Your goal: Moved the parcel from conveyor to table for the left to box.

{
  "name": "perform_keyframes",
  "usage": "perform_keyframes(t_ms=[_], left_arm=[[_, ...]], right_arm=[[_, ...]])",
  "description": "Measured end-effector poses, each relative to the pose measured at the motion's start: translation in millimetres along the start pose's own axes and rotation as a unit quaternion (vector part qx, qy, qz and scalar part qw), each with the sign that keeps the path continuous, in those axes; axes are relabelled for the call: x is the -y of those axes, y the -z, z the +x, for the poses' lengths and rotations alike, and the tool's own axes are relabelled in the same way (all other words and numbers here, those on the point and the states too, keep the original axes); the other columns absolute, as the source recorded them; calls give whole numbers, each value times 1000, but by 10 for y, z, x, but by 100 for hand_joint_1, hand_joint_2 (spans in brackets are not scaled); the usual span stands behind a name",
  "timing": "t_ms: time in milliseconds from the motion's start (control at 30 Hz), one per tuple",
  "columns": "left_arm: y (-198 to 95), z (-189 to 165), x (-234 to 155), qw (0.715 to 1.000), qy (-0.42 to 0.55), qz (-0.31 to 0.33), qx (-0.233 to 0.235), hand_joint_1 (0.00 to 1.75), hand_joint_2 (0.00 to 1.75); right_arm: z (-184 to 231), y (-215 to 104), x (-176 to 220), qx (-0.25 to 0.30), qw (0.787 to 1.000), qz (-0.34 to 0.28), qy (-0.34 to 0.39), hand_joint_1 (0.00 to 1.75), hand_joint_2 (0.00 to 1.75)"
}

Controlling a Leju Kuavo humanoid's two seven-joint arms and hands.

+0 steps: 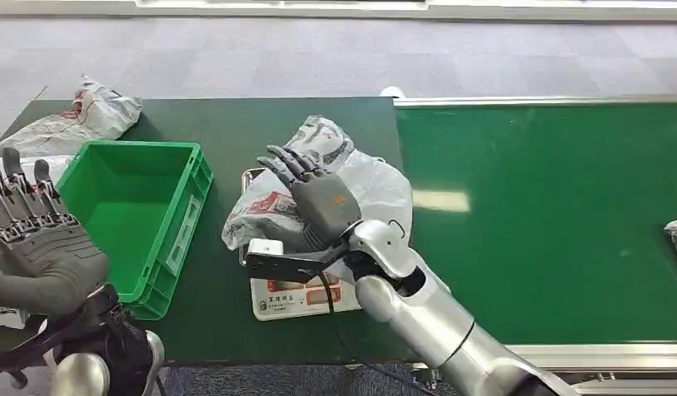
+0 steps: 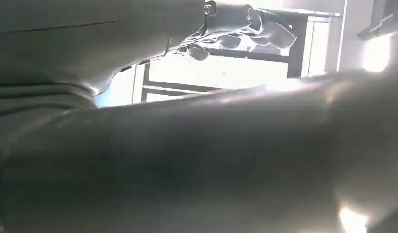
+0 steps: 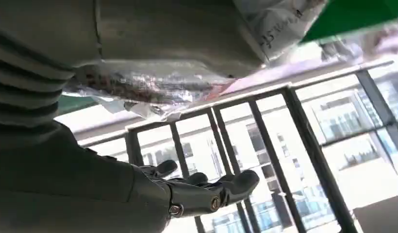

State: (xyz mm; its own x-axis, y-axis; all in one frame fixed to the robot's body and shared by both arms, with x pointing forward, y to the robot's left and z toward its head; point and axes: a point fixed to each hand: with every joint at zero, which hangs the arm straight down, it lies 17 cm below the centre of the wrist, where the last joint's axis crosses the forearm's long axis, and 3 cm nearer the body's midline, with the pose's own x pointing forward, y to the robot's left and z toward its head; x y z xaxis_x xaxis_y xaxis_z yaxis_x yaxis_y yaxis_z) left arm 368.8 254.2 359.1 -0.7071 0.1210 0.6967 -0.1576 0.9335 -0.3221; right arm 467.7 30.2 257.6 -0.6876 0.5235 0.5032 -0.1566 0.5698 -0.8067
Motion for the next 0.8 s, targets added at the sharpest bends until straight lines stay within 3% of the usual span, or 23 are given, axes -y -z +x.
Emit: perform_keyframes(t_ms=[233, 800], left_arm=[[31, 77, -61, 1000, 7, 24, 16, 0, 0], [45, 178, -199, 997, 2, 66, 39, 0, 0]], right_arm=[[16, -156, 625, 5, 994, -103, 40, 0, 0], [14, -418, 1081, 13, 982, -184, 44, 0, 0]])
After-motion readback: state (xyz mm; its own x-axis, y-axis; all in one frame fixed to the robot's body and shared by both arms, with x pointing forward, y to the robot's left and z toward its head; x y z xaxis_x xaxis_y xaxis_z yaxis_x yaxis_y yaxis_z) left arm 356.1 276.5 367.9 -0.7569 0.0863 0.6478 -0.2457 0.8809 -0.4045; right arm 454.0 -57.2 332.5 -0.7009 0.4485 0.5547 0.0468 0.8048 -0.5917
